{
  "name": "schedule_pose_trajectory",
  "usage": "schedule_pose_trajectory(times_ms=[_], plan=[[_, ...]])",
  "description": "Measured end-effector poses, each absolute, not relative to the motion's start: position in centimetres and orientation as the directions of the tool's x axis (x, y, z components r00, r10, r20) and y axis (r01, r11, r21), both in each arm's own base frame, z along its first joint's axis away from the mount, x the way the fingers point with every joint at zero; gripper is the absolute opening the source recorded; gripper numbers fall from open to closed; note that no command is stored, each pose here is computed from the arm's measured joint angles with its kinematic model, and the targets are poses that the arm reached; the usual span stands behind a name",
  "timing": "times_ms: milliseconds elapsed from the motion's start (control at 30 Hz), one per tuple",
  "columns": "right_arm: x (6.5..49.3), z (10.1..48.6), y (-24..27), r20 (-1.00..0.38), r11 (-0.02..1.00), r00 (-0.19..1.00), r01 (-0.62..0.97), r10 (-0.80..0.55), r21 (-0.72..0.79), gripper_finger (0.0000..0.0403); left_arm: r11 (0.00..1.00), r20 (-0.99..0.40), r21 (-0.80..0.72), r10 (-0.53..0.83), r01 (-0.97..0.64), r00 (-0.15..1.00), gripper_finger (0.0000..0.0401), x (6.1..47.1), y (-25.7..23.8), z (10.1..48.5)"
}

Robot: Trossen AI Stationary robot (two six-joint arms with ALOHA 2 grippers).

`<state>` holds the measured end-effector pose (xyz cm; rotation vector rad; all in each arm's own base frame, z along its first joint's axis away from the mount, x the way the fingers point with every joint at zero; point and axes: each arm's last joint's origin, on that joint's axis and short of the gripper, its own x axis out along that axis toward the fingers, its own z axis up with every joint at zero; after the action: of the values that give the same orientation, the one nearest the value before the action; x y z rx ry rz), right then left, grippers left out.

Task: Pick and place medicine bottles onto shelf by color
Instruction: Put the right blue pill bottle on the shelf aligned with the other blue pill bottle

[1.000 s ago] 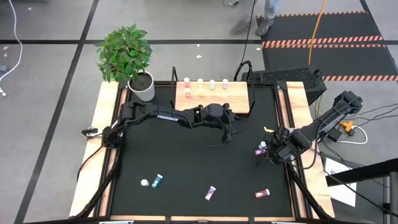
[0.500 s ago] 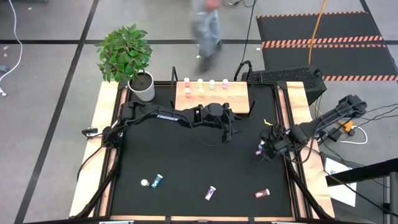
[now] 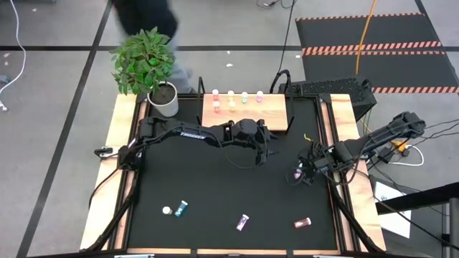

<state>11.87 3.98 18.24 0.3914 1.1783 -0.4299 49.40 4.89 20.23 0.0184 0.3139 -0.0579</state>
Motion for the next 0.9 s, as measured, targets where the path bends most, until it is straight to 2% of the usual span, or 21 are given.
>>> schedule_pose_trajectory(times_ms=[267, 533, 600, 767, 833, 900], plan=[[12.8, 18.9, 3.8, -0.927, 0.830, 0.371, 0.531, -0.047, 0.171, 0.0121, 0.998, -0.372, -0.016, -0.061, 0.059, 0.926, 0.0282, 48.8, 4.8, 22.4], [16.8, 21.8, 3.9, -0.792, 0.841, 0.610, 0.429, -0.001, 0.330, 0.0121, 0.997, -0.462, -0.003, -0.073, 0.080, 0.884, 0.0282, 46.4, 4.4, 26.0], [17.9, 22.5, 3.9, -0.777, 0.855, 0.629, 0.406, -0.006, 0.322, 0.0121, 0.991, -0.477, -0.051, -0.131, 0.121, 0.869, 0.0282, 45.5, 4.1, 27.3], [20.5, 25.7, 3.7, -0.733, 0.917, 0.680, 0.301, -0.015, 0.261, 0.0121, 0.901, -0.428, -0.272, -0.428, 0.338, 0.796, 0.0282, 43.6, 3.2, 29.8], [21.3, 27.4, 3.7, -0.707, 0.941, 0.707, 0.241, -0.002, 0.238, 0.0121, 0.870, -0.425, -0.324, -0.486, 0.372, 0.764, 0.0282, 43.1, 3.0, 30.2], [22.1, 29.1, 3.5, -0.675, 0.956, 0.737, 0.189, 0.014, 0.226, 0.0121, 0.868, -0.450, -0.347, -0.486, 0.355, 0.749, 0.0282, 42.8, 2.9, 30.1]])
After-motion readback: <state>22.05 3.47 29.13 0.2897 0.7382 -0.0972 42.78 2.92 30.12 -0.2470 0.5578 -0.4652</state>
